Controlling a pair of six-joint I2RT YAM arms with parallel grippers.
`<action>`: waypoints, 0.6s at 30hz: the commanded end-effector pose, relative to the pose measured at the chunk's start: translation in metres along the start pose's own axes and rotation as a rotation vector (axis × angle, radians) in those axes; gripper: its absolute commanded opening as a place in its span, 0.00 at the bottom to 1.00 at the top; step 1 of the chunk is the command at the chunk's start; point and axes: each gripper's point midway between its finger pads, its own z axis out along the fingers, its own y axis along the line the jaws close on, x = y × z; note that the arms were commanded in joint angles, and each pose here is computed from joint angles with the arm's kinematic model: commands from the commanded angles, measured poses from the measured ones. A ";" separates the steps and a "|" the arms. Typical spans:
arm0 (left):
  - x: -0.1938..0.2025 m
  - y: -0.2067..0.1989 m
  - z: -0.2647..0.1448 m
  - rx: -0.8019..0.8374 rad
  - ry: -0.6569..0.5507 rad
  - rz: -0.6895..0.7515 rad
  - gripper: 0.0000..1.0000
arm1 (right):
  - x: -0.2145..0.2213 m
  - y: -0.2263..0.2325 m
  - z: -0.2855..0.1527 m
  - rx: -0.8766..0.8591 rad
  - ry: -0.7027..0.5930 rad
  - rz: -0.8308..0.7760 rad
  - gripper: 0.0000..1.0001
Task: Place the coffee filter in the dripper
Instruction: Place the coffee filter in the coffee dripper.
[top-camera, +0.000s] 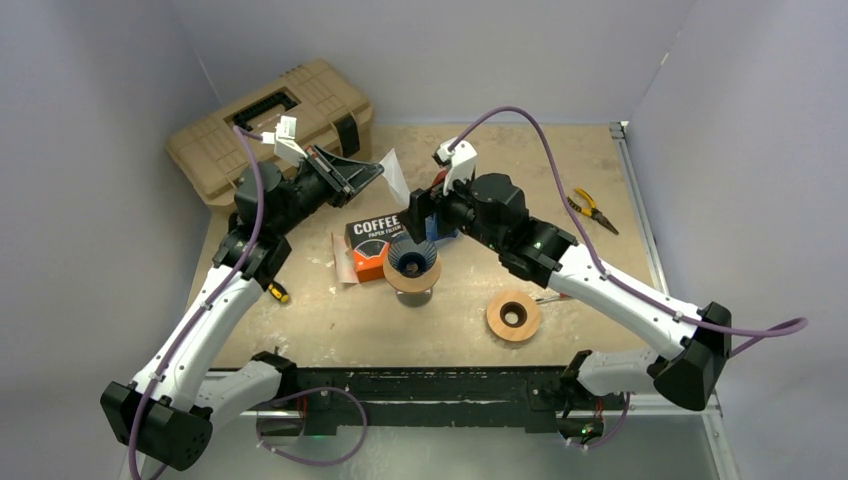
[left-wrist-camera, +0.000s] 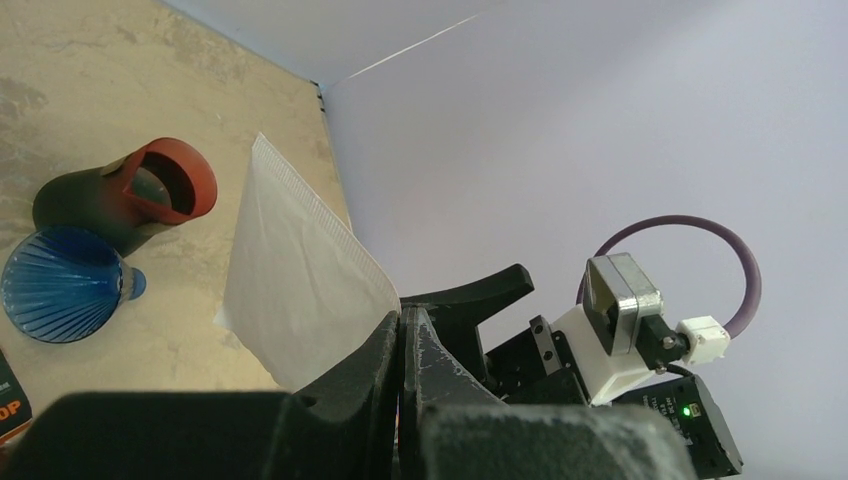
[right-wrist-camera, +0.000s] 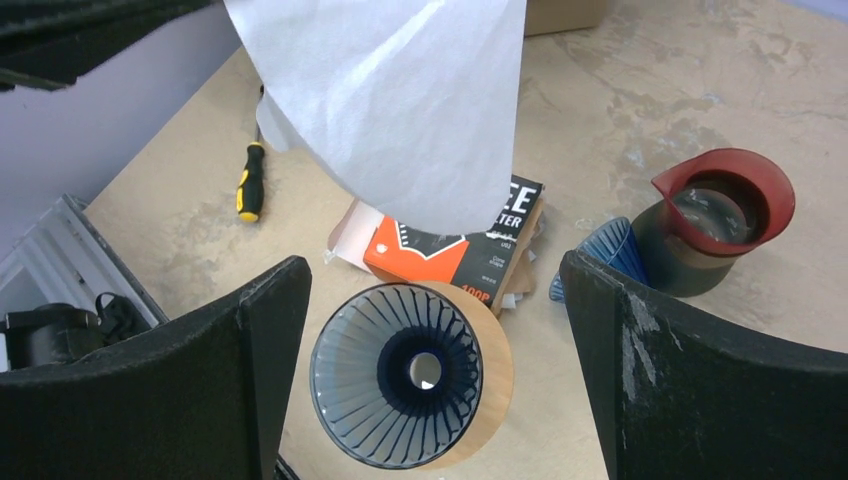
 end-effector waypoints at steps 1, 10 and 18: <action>-0.008 -0.032 -0.008 0.082 -0.016 0.051 0.00 | -0.032 0.004 0.004 0.013 -0.074 0.000 0.96; -0.007 -0.034 -0.012 0.087 -0.017 0.058 0.00 | -0.042 0.001 0.002 0.035 -0.101 0.006 0.89; -0.007 -0.037 -0.014 0.095 -0.016 0.054 0.00 | -0.047 -0.003 0.000 0.060 -0.127 0.018 0.84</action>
